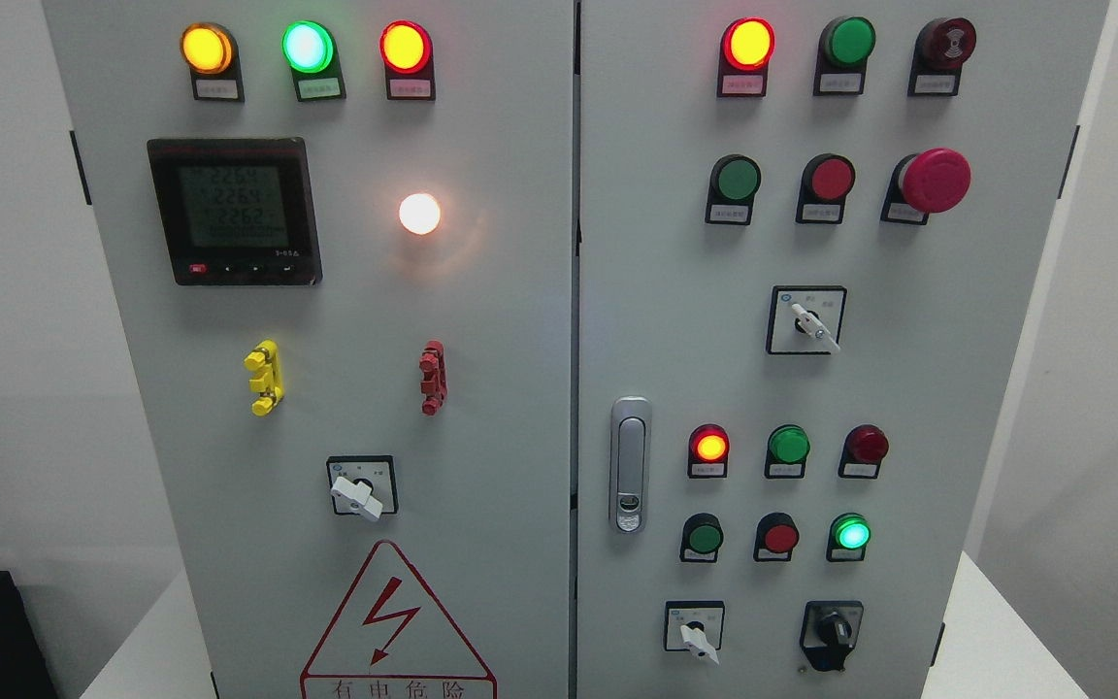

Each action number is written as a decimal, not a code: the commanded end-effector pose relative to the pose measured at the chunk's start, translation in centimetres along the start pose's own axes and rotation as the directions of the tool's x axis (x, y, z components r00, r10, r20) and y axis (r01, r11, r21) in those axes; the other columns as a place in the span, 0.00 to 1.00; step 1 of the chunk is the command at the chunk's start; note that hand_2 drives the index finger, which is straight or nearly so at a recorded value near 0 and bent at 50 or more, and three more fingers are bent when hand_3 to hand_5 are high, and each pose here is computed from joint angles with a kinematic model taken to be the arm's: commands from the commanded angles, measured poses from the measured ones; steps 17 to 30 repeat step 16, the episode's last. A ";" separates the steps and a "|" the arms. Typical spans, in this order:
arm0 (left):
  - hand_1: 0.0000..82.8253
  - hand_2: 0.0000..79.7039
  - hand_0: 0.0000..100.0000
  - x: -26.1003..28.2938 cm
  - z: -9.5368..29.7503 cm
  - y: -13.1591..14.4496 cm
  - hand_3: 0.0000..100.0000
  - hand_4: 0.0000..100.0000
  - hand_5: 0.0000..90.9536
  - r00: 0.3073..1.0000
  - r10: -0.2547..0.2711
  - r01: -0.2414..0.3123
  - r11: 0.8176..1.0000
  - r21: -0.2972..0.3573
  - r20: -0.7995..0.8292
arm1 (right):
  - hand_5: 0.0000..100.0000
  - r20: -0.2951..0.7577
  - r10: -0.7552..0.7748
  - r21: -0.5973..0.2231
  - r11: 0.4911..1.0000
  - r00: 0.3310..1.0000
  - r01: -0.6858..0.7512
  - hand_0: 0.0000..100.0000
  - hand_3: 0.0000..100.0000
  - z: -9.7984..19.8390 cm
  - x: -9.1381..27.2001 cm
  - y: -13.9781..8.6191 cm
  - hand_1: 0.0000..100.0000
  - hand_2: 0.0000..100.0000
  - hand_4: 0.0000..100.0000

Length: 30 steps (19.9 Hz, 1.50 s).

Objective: Trip black knob to open circuit

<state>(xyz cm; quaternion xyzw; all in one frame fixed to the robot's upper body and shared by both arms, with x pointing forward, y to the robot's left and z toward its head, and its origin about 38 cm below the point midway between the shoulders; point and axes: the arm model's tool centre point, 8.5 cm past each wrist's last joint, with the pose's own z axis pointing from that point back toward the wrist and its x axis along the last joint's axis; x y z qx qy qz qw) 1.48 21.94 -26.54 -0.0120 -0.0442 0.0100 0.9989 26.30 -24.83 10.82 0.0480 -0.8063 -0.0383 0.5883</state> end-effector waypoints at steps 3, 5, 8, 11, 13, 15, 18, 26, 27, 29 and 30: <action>0.47 0.00 0.12 0.0 0.0 -0.1 0.00 0.00 0.00 1.000 0.003 -0.003 1.000 0.000 -0.002 | 0.00 0.046 0.003 0.007 1.000 0.999 -0.004 0.00 0.00 -0.3 1.2 0.0 0.00 0.00 0.00; 0.47 0.00 0.12 0.0 0.0 -0.1 0.00 0.00 0.00 1.000 0.003 -0.003 1.000 0.000 -0.002 | 0.00 0.046 0.003 0.007 1.000 0.999 -0.004 0.00 0.00 -0.3 1.2 0.0 0.00 0.00 0.00; 0.47 0.00 0.12 0.0 0.0 -0.1 0.00 0.00 0.00 1.000 0.004 -0.004 1.000 -0.002 -0.002 | 0.00 0.049 0.004 0.002 1.000 0.999 -0.004 0.00 0.00 -0.3 1.2 -0.1 0.00 0.00 0.00; 0.47 0.00 0.12 0.0 0.0 -0.1 0.00 0.00 0.00 1.000 0.003 -0.003 1.000 0.000 -0.002 | 0.00 0.055 0.004 0.002 1.000 0.998 -0.004 0.00 0.00 -0.3 1.3 -0.1 0.00 0.00 0.00; 0.47 0.00 0.12 0.0 0.0 -0.1 0.00 0.00 0.00 1.000 0.003 -0.003 1.000 0.000 -0.002 | 0.00 0.056 0.004 0.002 1.000 0.998 -0.004 0.00 0.00 -0.3 1.3 -0.1 0.00 0.00 0.00; 0.47 0.00 0.12 0.0 0.0 -0.1 0.00 0.00 0.00 1.000 0.004 -0.004 1.000 -0.002 -0.002 | 0.00 0.058 0.004 0.000 1.000 0.998 -0.004 0.00 0.00 -0.3 1.3 -0.2 0.00 0.00 0.00; 0.47 0.00 0.12 0.1 0.0 -0.1 0.00 0.00 0.00 1.000 0.003 -0.003 1.000 0.000 0.000 | 0.00 0.058 0.004 0.002 1.000 0.998 -0.004 0.00 0.00 -0.3 1.3 -0.1 0.00 0.00 0.00; 0.47 0.00 0.12 0.1 0.0 -0.1 0.00 0.00 0.00 1.000 0.003 -0.003 1.000 0.000 0.000 | 0.00 0.058 0.004 0.002 1.000 0.998 -0.004 0.00 0.00 -0.3 1.3 -0.1 0.00 0.00 0.00; 0.47 0.00 0.12 0.1 0.0 -0.1 0.00 0.00 0.00 1.000 0.003 -0.003 1.000 0.000 0.000 | 0.00 0.058 0.004 0.002 1.000 0.998 -0.004 0.00 0.00 -0.3 1.3 -0.1 0.00 0.00 0.00; 0.47 0.00 0.12 0.1 0.0 -0.1 0.00 0.00 0.00 1.000 0.003 -0.003 1.000 0.000 0.000 | 0.00 0.058 0.004 0.002 1.000 0.998 -0.004 0.00 0.00 -0.3 1.3 -0.1 0.00 0.00 0.00; 0.47 0.00 0.12 0.1 0.0 -0.1 0.00 0.00 0.00 1.000 0.003 -0.003 1.000 0.000 0.000 | 0.00 0.058 0.004 0.002 1.000 0.998 -0.004 0.00 0.00 -0.3 1.3 -0.1 0.00 0.00 0.00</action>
